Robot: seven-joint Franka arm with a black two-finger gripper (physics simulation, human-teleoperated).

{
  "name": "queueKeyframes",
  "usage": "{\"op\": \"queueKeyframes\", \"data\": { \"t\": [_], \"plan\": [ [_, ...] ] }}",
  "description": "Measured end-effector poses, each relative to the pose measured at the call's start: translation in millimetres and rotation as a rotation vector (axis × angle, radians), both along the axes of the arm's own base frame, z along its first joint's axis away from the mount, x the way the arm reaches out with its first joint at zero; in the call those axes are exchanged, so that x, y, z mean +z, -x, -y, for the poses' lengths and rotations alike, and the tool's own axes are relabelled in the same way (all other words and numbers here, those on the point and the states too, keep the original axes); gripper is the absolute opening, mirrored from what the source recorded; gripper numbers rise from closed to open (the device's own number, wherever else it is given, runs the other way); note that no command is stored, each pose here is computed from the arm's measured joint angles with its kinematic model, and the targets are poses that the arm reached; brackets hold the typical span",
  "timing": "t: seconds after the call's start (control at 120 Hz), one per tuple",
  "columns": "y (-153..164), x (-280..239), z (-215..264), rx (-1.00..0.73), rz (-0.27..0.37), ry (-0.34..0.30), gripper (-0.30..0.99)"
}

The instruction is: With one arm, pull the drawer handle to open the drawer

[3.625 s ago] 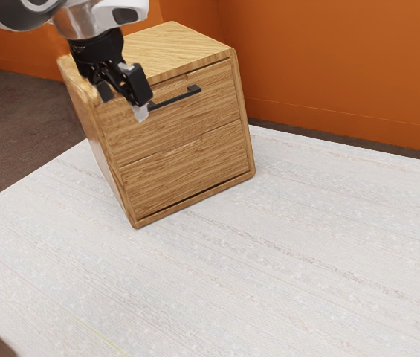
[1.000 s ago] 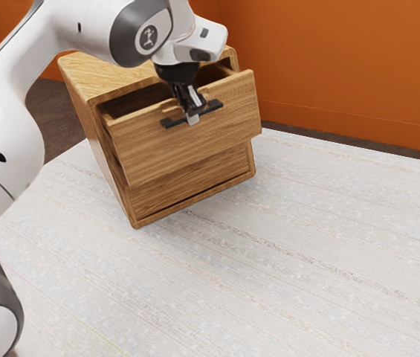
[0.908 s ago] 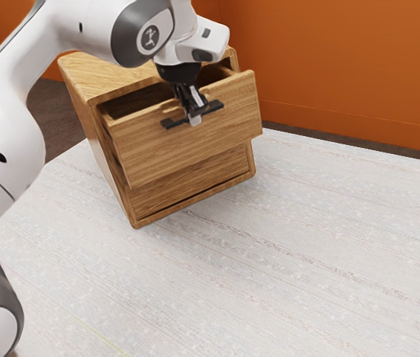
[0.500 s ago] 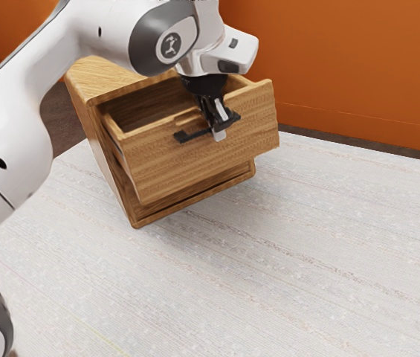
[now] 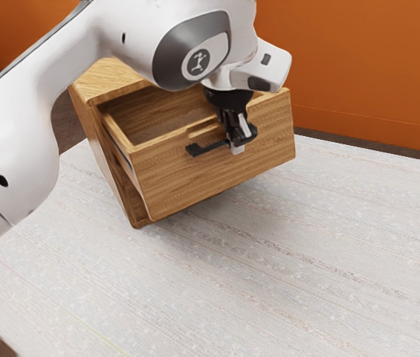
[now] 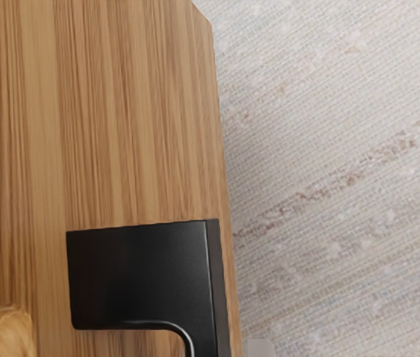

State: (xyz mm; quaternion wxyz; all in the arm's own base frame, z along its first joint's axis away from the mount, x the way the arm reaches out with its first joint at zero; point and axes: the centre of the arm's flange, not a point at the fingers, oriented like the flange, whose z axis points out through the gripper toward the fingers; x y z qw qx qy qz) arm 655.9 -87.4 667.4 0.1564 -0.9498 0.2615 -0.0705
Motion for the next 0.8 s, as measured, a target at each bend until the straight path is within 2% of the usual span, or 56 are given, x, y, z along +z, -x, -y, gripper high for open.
{"op": "queueKeyframes", "data": {
  "t": [0.217, 0.592, 0.8],
  "plan": [
    [3.9, -3.9, 16.9, 0.0, -0.001, -0.01, -0.16],
    [9.0, -0.8, 23.7, 0.028, -0.002, 0.007, -0.11],
    [13.0, -1.3, 41.7, 0.031, 0.011, -0.078, -0.07]
  ]
}}
